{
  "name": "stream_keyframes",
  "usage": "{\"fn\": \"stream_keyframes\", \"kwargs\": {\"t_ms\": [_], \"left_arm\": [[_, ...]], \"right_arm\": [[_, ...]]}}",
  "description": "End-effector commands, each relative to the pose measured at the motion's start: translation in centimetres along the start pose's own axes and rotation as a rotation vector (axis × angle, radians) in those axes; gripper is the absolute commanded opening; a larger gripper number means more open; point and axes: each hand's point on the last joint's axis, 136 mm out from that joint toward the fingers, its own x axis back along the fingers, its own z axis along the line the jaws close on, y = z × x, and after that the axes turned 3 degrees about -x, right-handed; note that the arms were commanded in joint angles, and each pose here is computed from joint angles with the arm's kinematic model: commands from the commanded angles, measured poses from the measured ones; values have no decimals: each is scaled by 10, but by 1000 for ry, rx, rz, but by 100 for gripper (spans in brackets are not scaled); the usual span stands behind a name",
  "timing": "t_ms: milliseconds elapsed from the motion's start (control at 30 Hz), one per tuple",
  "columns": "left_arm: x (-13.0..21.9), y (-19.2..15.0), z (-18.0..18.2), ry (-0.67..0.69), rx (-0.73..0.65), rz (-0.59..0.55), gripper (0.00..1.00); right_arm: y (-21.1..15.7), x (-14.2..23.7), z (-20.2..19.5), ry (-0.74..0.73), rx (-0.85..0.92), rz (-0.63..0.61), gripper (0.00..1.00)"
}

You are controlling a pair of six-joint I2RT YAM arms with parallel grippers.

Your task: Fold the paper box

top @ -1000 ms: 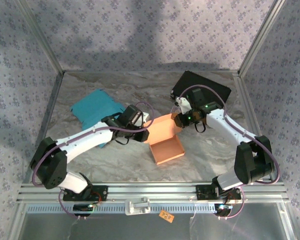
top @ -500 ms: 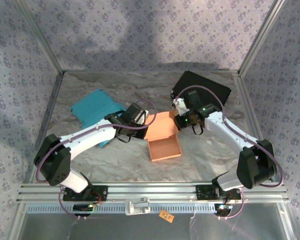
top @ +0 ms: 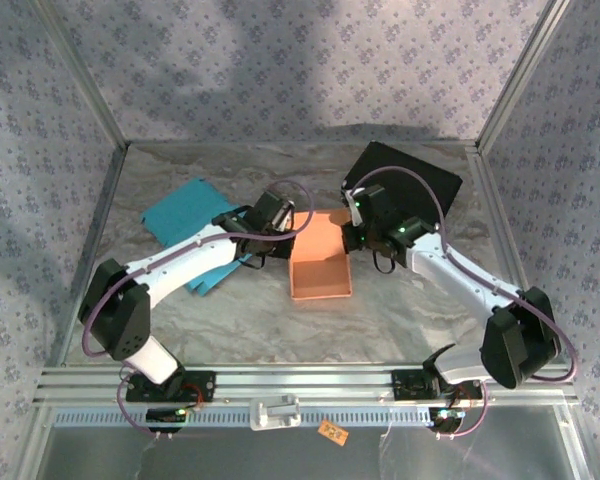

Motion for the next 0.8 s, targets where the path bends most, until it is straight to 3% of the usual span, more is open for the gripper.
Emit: {"fn": "stream_keyframes", "kwargs": {"t_ms": [0, 300, 767], "left_arm": [[1, 27, 6, -15, 43, -77, 0], [-11, 73, 27, -41, 69, -233, 0], [-30, 70, 32, -89, 108, -310, 0]], "right_arm": [[20, -14, 7, -19, -66, -96, 0], [58, -36, 10, -74, -178, -280, 0], [59, -66, 18, -115, -238, -309, 0]]}}
